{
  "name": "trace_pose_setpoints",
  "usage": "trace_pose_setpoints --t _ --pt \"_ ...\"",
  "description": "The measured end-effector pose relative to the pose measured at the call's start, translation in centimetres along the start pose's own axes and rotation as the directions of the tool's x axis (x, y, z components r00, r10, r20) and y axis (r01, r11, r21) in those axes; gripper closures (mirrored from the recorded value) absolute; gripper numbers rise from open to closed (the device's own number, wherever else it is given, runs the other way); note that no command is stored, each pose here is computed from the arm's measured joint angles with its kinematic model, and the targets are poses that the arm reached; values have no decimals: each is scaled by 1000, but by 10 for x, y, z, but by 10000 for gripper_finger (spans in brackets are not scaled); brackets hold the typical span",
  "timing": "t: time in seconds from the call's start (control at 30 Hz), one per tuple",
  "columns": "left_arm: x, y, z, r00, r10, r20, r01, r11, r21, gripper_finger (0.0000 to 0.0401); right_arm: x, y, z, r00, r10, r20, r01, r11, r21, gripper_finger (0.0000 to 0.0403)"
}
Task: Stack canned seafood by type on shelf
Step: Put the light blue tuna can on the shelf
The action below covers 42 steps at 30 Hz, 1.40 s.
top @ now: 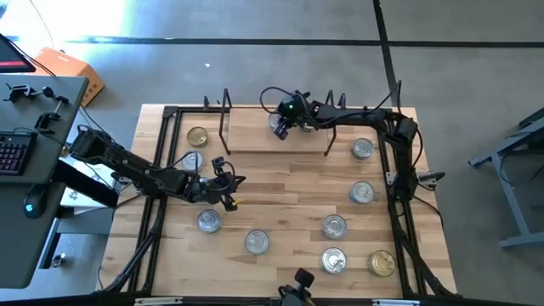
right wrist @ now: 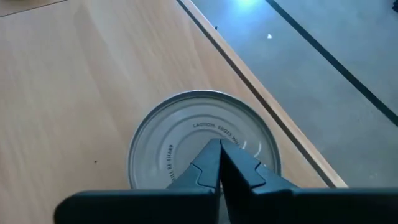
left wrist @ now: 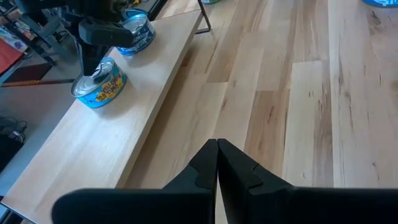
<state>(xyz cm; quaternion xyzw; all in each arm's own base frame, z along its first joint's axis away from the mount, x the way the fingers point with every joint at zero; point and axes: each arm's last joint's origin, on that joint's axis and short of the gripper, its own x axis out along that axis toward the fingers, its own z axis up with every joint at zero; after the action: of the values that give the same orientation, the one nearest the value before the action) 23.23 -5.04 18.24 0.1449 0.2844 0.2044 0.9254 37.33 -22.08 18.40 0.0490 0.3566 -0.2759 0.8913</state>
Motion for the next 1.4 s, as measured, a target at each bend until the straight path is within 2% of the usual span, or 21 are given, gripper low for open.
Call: trace_pose_setpoints --t 0.2,0.37,0.53,0.8,1.13,1.23,1.3,1.4 --pt "-1 -1 0 1000 -3 2 3 1000 -7 398 -15 9 9 1000 24 -18 -25 998 -61 402" --pt "-1 -1 3 1000 -5 26 5 1000 -15 398 -36 24 28 992 104 -73 -112 988 -110 402" --pt "2 3 9 997 15 70 -16 1000 18 398 -31 20 18 989 100 -108 -112 988 -108 402" --pt "5 8 12 996 37 87 -37 999 5 398 -19 10 -7 990 71 -121 -80 994 -71 402" --pt "5 8 12 996 36 87 -36 999 6 398 -15 4 -5 997 59 -47 -62 996 -62 402" --pt "5 8 12 996 36 87 -36 999 6 398 -16 5 -4 997 61 -45 -65 994 -93 402" --pt "5 8 12 996 35 87 -36 999 5 398 -20 7 -2 992 65 -104 -76 991 -109 402" --pt "5 8 12 996 33 87 -34 999 6 398 -37 12 0 959 74 -273 -108 988 -110 402"
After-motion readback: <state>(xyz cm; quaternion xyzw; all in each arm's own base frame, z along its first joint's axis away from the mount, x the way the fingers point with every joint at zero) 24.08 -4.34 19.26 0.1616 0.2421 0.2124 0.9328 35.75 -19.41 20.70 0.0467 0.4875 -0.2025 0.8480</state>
